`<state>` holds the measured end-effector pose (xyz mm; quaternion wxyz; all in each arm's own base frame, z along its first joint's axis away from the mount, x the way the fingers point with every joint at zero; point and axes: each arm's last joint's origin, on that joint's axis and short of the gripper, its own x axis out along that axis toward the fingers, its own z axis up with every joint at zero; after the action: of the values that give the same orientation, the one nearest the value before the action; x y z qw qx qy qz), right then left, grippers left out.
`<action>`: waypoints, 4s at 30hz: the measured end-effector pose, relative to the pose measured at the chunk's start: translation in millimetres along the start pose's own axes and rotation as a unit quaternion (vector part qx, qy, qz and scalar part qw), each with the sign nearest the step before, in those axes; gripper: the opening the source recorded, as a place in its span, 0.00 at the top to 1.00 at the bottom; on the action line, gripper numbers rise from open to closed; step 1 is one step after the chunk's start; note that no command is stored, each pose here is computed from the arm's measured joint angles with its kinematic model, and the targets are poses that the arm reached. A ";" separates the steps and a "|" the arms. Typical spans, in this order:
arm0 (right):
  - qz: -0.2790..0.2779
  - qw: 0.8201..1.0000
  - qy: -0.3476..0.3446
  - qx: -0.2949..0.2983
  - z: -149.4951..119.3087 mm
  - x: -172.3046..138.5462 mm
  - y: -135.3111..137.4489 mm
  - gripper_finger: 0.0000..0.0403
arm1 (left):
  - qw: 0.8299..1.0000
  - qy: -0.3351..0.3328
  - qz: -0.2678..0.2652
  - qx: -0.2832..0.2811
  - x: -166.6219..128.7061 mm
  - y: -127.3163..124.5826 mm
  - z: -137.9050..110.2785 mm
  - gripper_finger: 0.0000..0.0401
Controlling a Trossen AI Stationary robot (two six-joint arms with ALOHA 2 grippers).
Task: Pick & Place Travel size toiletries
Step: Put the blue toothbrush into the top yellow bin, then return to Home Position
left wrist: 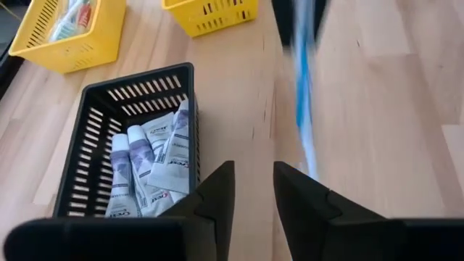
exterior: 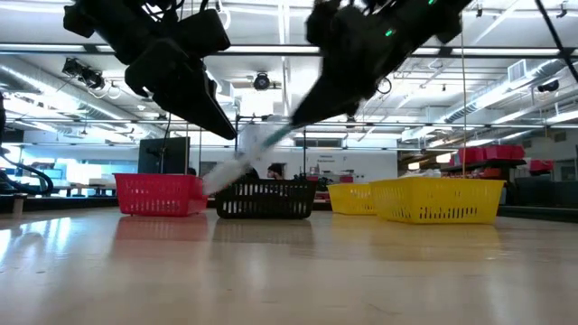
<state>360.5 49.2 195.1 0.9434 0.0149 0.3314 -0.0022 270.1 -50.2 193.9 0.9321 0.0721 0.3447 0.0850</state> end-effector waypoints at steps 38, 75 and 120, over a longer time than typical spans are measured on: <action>-0.271 0.945 0.136 0.124 -7.9 -128.2 -143.2 0.91 | 1.000 -0.012 -0.022 -0.018 -0.1 -1.3 2.7 0.89; -0.317 0.920 0.191 0.131 -29.2 -116.5 -199.0 0.66 | 0.999 -0.010 -0.043 -0.014 -0.3 -2.7 2.6 0.89; -0.059 0.983 -0.171 0.015 -3.2 -284.6 -75.7 0.99 | 0.967 -0.233 0.045 -0.090 -185.6 77.4 -3.7 0.98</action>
<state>135.4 -28.0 368.5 0.9840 0.0088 0.1653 -0.0657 120.4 -13.1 323.0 0.9846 0.0211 0.1050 0.1385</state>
